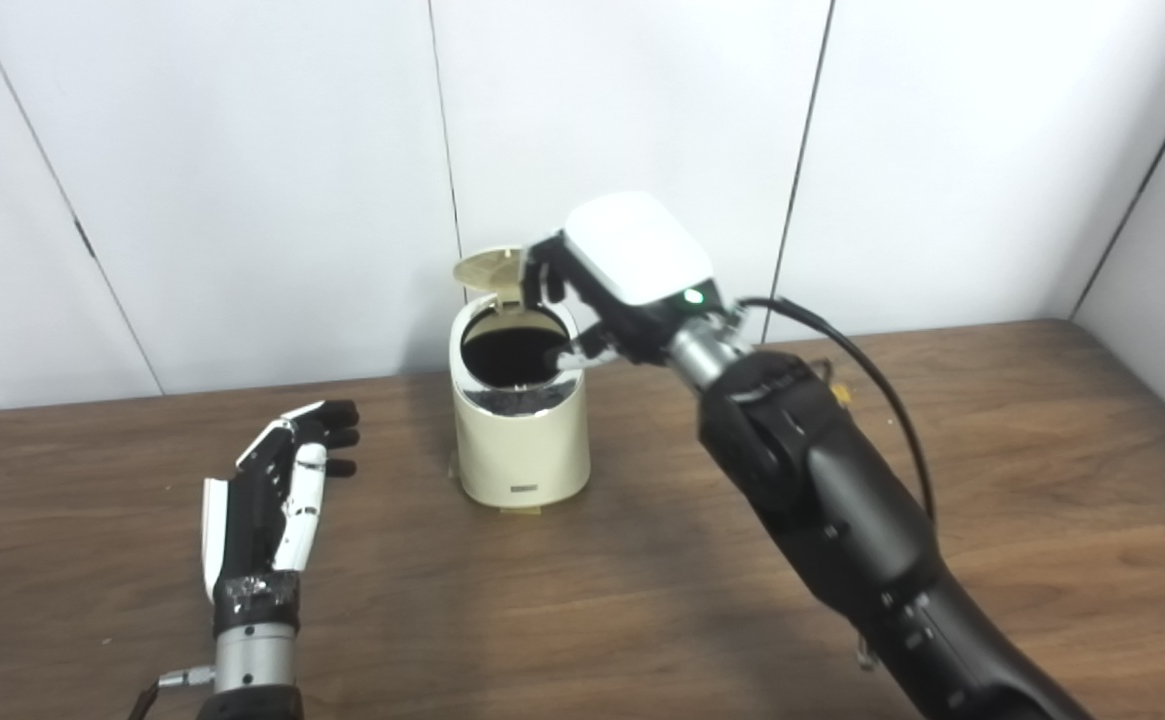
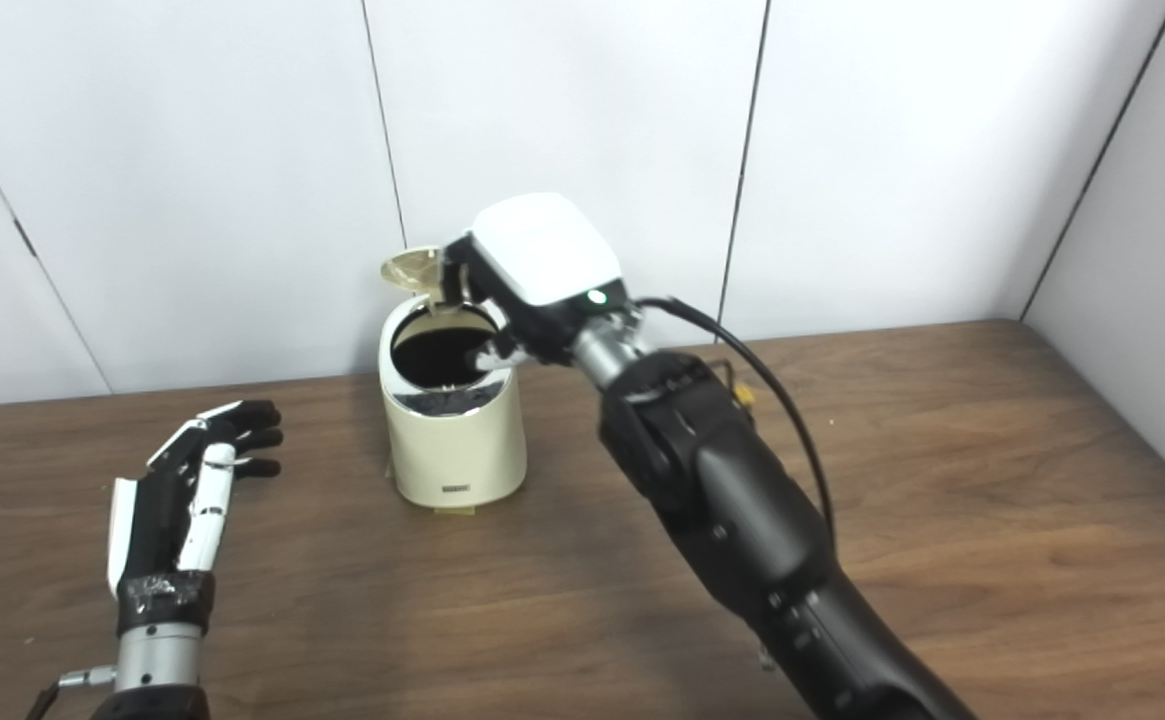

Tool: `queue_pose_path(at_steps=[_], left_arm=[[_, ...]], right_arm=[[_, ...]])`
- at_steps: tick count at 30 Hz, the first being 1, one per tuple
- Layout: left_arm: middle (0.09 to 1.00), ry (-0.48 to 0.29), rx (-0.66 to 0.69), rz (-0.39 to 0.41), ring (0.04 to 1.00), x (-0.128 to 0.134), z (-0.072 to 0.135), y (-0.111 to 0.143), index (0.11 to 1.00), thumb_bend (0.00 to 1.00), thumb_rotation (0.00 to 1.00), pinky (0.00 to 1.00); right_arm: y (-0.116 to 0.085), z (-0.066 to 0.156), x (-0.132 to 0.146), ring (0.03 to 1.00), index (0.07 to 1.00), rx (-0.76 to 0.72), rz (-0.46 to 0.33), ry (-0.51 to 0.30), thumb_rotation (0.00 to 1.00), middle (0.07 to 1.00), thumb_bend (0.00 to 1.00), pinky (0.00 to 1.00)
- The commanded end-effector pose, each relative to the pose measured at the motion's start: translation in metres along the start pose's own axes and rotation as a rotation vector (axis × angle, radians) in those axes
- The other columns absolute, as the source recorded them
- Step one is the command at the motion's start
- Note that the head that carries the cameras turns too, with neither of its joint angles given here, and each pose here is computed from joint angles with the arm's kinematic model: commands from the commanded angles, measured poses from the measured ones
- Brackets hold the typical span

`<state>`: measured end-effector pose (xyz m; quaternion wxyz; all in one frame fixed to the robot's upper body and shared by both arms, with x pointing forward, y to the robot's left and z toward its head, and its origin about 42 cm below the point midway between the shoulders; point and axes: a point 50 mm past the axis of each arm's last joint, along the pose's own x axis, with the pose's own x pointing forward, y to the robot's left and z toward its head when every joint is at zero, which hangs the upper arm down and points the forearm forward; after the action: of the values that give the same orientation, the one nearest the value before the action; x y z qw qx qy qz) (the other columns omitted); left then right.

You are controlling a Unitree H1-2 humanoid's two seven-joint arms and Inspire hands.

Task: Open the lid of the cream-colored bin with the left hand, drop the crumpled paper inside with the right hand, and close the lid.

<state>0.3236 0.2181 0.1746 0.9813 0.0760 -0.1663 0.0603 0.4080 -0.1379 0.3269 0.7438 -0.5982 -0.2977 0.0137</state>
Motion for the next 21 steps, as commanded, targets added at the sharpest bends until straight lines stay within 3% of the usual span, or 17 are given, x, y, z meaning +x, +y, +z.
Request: queue_pose_path(at_steps=[1, 4, 9, 15, 21], left_arm=[[0.706, -0.094, 0.002, 0.008, 0.69, 0.01, 0.017, 0.0, 0.699, 0.33, 0.79, 0.6], [0.706, -0.095, 0.004, 0.007, 0.689, 0.01, 0.017, 0.001, 0.699, 0.32, 0.79, 0.59], [0.712, -0.09, 0.008, 0.003, 0.694, 0.008, 0.017, 0.002, 0.705, 0.32, 0.81, 0.6], [0.711, -0.084, -0.006, 0.001, 0.695, 0.007, 0.016, 0.002, 0.702, 0.31, 0.77, 0.61], [0.71, -0.083, -0.006, -0.001, 0.699, 0.004, 0.016, 0.004, 0.701, 0.33, 0.78, 0.62]], right_arm=[[-0.023, -0.004, -0.001, 0.401, 0.481, 0.056, -0.161, -0.024, 0.0, 0.528, 0.52, 0.28], [-0.017, -0.021, -0.02, 0.433, 0.459, 0.226, -0.292, -0.019, 0.0, 0.54, 0.51, 0.34], [-0.003, -0.041, -0.045, 0.448, 0.46, 0.402, -0.425, 0.011, 0.0, 0.51, 0.52, 0.42], [0.015, -0.053, -0.08, 0.424, 0.474, 0.567, -0.429, 0.137, 0.0, 0.541, 0.51, 0.32], [0.035, -0.057, -0.114, 0.447, 0.463, 0.69, -0.421, 0.203, 0.0, 0.527, 0.52, 0.35]])
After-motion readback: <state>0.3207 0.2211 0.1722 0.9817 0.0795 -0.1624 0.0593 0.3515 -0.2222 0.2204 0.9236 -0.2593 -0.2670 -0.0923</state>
